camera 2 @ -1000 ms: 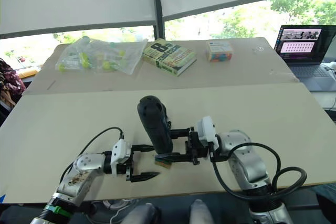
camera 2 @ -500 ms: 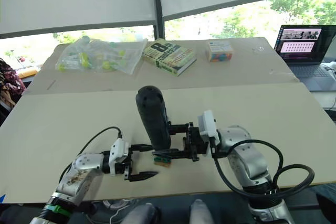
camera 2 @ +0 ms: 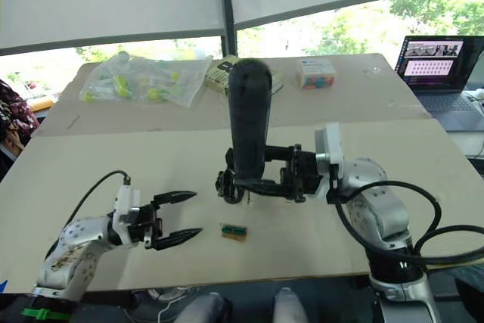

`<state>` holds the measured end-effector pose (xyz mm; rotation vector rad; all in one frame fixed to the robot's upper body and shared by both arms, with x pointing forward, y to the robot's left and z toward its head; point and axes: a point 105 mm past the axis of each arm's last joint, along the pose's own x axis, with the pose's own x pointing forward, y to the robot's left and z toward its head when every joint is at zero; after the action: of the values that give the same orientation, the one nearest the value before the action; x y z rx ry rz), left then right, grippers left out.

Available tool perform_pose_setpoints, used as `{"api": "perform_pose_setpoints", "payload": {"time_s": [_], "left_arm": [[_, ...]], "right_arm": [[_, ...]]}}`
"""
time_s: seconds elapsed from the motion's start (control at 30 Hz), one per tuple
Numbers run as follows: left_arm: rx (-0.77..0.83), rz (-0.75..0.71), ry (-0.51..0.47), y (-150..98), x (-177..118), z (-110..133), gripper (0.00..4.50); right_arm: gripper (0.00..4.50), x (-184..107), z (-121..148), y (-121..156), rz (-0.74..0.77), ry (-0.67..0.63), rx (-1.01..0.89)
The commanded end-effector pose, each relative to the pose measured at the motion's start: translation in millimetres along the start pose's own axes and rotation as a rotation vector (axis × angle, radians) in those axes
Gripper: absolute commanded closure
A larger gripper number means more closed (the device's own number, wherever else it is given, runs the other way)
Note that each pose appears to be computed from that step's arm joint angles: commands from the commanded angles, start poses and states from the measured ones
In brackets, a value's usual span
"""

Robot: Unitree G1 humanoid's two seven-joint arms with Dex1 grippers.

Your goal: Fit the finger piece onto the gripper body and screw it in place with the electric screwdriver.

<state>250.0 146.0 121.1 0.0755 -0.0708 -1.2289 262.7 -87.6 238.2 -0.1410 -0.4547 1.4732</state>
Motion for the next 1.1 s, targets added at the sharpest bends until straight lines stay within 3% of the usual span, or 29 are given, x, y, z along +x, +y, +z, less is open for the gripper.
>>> {"api": "perform_pose_setpoints", "payload": {"time_s": [0.03,0.53,1.1], "left_arm": [[0.005,0.041,-0.043,6.8,-5.2,15.8,0.0],[0.01,0.086,-0.042,26.0,-4.0,25.3,0.0],[0.012,0.085,-0.009,28.4,6.3,12.6,0.0]], "right_arm": [[2.58,-1.6,20.4,-15.7,-0.046,-0.058,-0.049],[2.58,28.3,31.9,-35.8,-0.033,-0.144,-0.016],[2.58,44.5,9.6,-32.9,-0.017,-0.14,0.026]]}}
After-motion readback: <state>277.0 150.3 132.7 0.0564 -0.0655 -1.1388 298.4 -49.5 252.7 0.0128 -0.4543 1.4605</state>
